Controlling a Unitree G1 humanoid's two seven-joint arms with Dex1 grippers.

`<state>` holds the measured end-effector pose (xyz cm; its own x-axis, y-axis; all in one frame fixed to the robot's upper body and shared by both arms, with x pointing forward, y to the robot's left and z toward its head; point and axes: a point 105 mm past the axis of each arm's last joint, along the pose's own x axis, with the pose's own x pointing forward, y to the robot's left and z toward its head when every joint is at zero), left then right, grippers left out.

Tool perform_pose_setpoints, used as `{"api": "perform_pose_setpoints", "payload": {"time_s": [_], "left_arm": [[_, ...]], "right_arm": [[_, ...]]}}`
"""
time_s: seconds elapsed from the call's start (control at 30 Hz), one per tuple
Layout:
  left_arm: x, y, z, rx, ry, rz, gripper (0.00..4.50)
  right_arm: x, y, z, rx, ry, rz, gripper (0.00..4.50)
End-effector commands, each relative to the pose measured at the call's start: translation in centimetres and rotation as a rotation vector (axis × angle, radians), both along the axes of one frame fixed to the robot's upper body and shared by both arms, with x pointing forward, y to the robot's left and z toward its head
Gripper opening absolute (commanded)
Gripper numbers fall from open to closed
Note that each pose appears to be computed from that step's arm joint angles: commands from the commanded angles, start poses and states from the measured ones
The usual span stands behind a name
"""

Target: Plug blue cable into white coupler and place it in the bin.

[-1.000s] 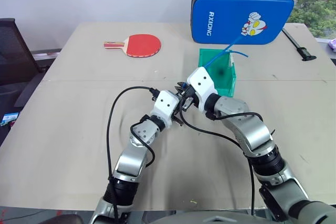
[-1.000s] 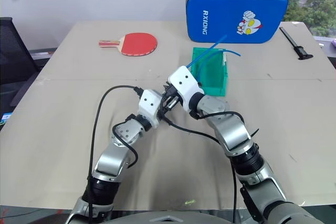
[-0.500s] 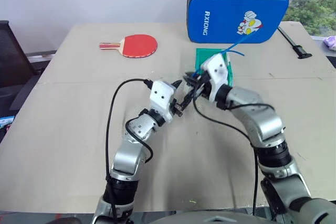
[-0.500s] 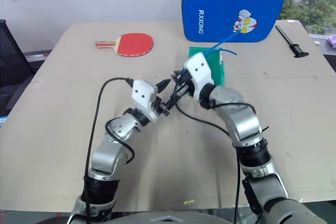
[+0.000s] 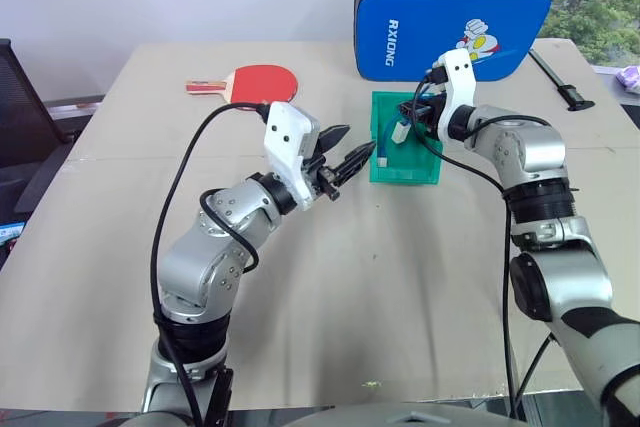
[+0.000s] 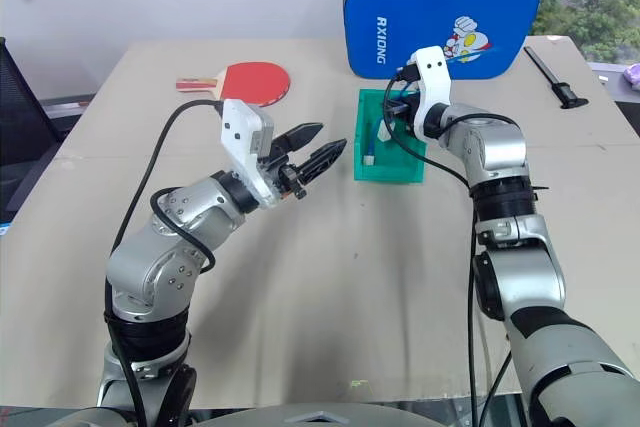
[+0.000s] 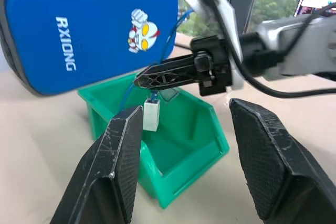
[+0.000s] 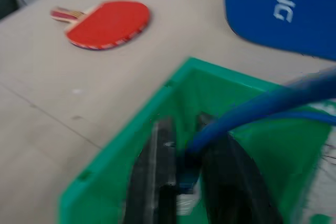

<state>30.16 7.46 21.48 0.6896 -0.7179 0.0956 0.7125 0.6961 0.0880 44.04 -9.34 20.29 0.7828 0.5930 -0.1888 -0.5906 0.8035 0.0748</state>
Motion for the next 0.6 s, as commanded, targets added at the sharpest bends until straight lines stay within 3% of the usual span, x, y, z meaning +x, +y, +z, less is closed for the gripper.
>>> {"api": "perform_pose_setpoints", "payload": {"time_s": [0.03,0.17,0.43,0.6], "left_arm": [[-0.6,0.1,1.3,0.002,-0.044,0.008,2.71],[-0.6,0.3,0.9,0.012,-0.034,0.012,2.71],[-1.9,1.2,-0.5,0.041,-0.001,0.023,2.71],[-3.2,3.9,-5.4,0.113,0.091,0.096,2.71]], "right_arm": [[0.2,-0.3,2.5,-0.003,-0.087,0.014,2.55],[-0.5,-2.2,3.0,-0.031,-0.103,-0.013,4.43],[-7.6,-9.3,1.1,-0.066,-0.018,0.0,4.48],[-12.5,-11.7,-1.7,-0.134,-0.194,0.119,4.48]]}}
